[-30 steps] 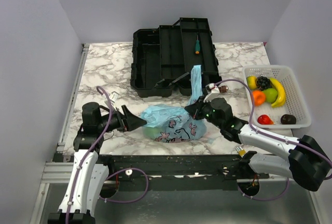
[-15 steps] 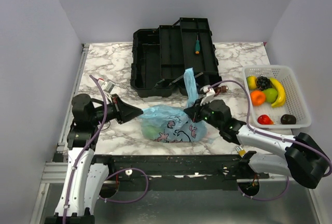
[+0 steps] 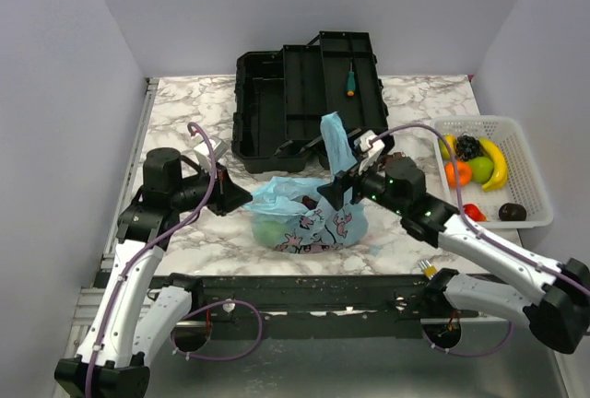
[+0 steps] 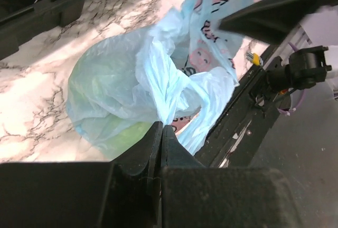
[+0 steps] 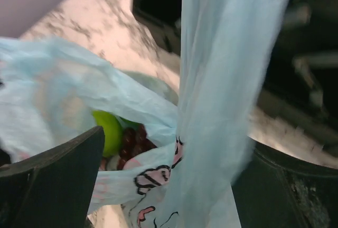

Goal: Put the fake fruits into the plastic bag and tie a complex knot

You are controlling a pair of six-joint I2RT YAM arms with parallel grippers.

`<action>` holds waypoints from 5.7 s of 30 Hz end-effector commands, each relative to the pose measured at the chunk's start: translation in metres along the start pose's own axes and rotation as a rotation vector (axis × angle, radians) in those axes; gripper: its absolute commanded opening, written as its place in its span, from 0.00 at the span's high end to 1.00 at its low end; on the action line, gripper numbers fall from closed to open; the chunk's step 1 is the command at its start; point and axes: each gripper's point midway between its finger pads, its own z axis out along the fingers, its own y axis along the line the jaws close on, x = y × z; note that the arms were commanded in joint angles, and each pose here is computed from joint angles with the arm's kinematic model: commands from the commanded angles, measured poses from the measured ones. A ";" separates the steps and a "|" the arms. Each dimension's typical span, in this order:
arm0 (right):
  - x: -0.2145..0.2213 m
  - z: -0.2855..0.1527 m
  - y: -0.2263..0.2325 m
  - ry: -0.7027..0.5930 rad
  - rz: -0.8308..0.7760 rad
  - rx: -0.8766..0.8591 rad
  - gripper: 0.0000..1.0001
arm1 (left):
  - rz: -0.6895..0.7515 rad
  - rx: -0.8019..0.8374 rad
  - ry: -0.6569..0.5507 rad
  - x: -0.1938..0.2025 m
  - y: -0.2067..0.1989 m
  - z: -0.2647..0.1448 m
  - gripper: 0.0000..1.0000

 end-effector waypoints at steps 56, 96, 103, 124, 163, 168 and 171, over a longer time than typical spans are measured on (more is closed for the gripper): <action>-0.050 0.044 0.163 -0.211 -0.426 -0.555 0.97 | -0.114 0.196 -0.148 -0.030 -0.039 -0.016 0.79; -0.084 0.035 0.176 -0.319 -0.440 -0.558 0.15 | -0.219 0.106 -0.130 -0.031 -0.041 -0.021 1.00; -0.093 0.051 0.189 -0.356 -0.379 -0.598 0.12 | -0.185 0.153 -0.153 -0.037 -0.051 -0.024 1.00; 0.148 0.077 0.110 0.035 -0.695 -0.606 0.94 | -0.072 0.210 -0.229 -0.074 -0.072 -0.037 1.00; 0.064 0.102 0.103 -0.051 -0.401 -0.394 0.99 | -0.212 0.023 -0.348 -0.018 0.019 0.014 0.15; 0.063 0.105 0.102 -0.055 -0.413 -0.369 0.99 | -0.212 0.028 -0.329 -0.014 0.017 0.033 0.19; 0.064 0.105 0.105 -0.059 -0.422 -0.373 0.99 | -0.214 -0.074 -0.319 -0.015 0.036 0.043 0.33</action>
